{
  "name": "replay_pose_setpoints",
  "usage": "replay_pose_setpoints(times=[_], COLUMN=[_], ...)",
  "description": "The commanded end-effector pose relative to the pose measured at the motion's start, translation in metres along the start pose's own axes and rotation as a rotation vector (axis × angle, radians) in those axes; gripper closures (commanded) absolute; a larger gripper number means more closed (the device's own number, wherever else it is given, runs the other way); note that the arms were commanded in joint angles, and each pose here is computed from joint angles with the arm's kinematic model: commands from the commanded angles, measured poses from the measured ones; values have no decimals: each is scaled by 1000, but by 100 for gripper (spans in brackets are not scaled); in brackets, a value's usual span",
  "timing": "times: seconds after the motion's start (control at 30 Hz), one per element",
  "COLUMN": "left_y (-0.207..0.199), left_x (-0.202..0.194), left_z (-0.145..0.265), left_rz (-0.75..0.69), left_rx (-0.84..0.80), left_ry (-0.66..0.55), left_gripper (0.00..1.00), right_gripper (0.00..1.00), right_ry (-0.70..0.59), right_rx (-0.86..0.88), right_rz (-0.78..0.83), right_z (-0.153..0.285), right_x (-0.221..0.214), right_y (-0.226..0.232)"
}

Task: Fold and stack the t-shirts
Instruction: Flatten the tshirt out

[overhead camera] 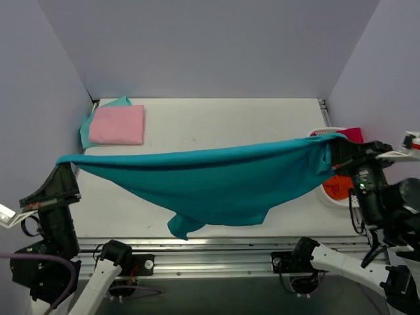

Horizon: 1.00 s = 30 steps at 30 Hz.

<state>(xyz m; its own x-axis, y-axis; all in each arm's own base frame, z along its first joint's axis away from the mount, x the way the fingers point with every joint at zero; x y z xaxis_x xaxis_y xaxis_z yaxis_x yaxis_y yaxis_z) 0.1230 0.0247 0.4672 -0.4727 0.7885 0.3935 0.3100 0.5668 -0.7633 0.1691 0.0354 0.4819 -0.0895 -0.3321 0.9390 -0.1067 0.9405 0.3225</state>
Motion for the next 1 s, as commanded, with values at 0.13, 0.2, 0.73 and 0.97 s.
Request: replay_pose_setpoints(times=[0.13,0.2,0.73,0.97], left_y=[54,84,250,249], left_x=[-116,-161,-352,-348], left_z=[-65,-79,-111,-126], left_rz=[-105,-157,-354,-386], left_rx=[160,219,479,493], left_ry=[150,212,535,530], left_gripper=[98,98,69,6], right_gripper=[100,100,0,0], right_ry=[141,256,567,526], right_rx=[-359,-372,-734,-488], right_rz=[233,255,309,224], right_z=[-94,-141,-232,-173], right_x=[-120,-179,-360,-359], right_y=[30,14,-126,-27])
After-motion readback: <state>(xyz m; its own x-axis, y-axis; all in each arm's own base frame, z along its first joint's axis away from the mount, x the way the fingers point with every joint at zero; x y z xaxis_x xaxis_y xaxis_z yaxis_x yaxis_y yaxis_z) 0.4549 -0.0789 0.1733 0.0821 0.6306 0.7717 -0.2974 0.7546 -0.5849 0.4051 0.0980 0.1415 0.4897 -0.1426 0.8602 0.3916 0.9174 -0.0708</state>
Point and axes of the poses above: each gripper's point midway between its finger pads, its own z axis back along the fingers, its own y axis along the line the jaws close on, x = y × z, the point moved 1 cm from there along z, back along the fingers, and after that the axes turned 10 degrees about z, right-handed, at the moved point
